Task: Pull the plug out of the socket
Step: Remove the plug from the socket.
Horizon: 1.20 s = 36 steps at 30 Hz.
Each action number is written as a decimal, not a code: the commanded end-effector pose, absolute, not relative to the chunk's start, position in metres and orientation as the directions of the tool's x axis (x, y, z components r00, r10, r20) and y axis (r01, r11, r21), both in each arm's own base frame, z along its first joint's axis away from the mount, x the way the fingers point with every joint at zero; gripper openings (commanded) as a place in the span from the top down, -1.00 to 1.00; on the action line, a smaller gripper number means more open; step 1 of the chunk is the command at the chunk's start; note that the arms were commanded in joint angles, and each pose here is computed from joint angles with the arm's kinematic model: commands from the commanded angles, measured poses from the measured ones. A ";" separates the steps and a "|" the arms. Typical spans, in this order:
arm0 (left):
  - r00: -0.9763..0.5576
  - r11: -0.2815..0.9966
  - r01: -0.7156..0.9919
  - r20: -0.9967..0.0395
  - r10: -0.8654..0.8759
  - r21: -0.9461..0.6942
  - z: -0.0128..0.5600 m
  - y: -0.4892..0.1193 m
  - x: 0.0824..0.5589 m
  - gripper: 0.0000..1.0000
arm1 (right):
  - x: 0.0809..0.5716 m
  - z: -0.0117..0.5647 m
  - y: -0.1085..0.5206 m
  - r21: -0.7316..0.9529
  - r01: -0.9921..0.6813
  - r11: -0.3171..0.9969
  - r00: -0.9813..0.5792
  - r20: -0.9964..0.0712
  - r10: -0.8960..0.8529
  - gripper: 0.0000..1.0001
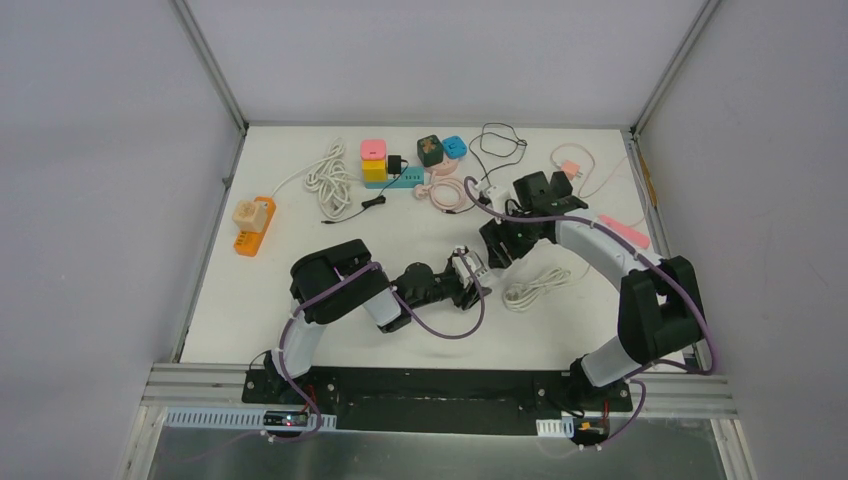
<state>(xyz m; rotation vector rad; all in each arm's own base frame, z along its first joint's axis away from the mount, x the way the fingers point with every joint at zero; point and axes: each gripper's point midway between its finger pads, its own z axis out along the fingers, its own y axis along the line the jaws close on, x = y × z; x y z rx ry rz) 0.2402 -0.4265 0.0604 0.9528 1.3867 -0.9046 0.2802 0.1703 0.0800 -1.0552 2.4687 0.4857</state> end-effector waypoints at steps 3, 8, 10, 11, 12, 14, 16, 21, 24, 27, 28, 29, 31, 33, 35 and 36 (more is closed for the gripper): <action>-0.061 0.349 0.937 -0.991 0.116 -0.017 0.034 -0.419 0.235 1.00 | 0.258 0.100 0.215 0.132 -0.855 0.502 -0.481 -0.567 -0.669 1.00; -0.064 0.354 0.935 -0.991 0.120 -0.018 0.033 -0.419 0.236 1.00 | 0.254 0.101 0.223 0.090 -0.877 0.472 -0.436 -0.560 -0.704 1.00; -0.065 0.356 0.934 -0.990 0.121 -0.018 0.032 -0.419 0.237 1.00 | 0.256 0.103 0.218 0.069 -0.876 0.478 -0.430 -0.561 -0.707 1.00; -0.067 0.355 0.935 -0.990 0.123 -0.019 0.032 -0.419 0.238 1.00 | 0.257 0.104 0.216 0.066 -0.873 0.483 -0.432 -0.565 -0.703 1.00; -0.068 0.353 0.935 -0.990 0.126 -0.020 0.031 -0.419 0.237 1.00 | 0.259 0.105 0.212 0.074 -0.866 0.494 -0.444 -0.566 -0.694 1.00; -0.068 0.351 0.936 -0.990 0.127 -0.019 0.031 -0.420 0.237 1.00 | 0.266 0.105 0.201 0.095 -0.845 0.526 -0.480 -0.568 -0.669 1.00; -0.069 0.348 0.937 -0.989 0.127 -0.021 0.031 -0.420 0.237 1.00 | 0.271 0.104 0.192 0.104 -0.827 0.552 -0.506 -0.564 -0.652 1.00; -0.071 0.338 0.941 -0.989 0.129 -0.023 0.031 -0.422 0.237 1.00 | 0.266 0.103 0.200 0.114 -0.836 0.537 -0.500 -0.563 -0.658 1.00; -0.071 0.339 0.941 -0.989 0.130 -0.023 0.031 -0.422 0.237 1.00 | 0.249 0.104 0.226 0.109 -0.879 0.464 -0.438 -0.570 -0.695 1.00; -0.073 0.343 0.939 -0.989 0.132 -0.024 0.031 -0.422 0.237 1.00 | 0.239 0.100 0.238 0.106 -0.899 0.424 -0.409 -0.548 -0.730 1.00; -0.073 0.346 0.938 -0.988 0.133 -0.023 0.031 -0.421 0.238 1.00 | 0.239 0.099 0.238 0.102 -0.900 0.423 -0.407 -0.544 -0.734 1.00; -0.073 0.347 0.938 -0.988 0.134 -0.022 0.031 -0.421 0.238 1.00 | 0.240 0.100 0.236 0.090 -0.900 0.425 -0.403 -0.542 -0.737 1.00; -0.070 0.348 0.937 -0.989 0.133 -0.019 0.031 -0.422 0.239 1.00 | 0.245 0.102 0.230 0.082 -0.894 0.440 -0.408 -0.549 -0.729 1.00; -0.069 0.347 0.938 -0.988 0.136 -0.018 0.031 -0.422 0.239 1.00 | 0.251 0.104 0.221 0.100 -0.878 0.469 -0.440 -0.555 -0.705 1.00; -0.069 0.342 0.939 -0.988 0.137 -0.019 0.031 -0.423 0.238 1.00 | 0.258 0.104 0.211 0.128 -0.854 0.504 -0.483 -0.557 -0.676 1.00; -0.070 0.340 0.940 -0.988 0.137 -0.020 0.030 -0.423 0.238 1.00 | 0.262 0.104 0.205 0.138 -0.839 0.526 -0.506 -0.556 -0.660 1.00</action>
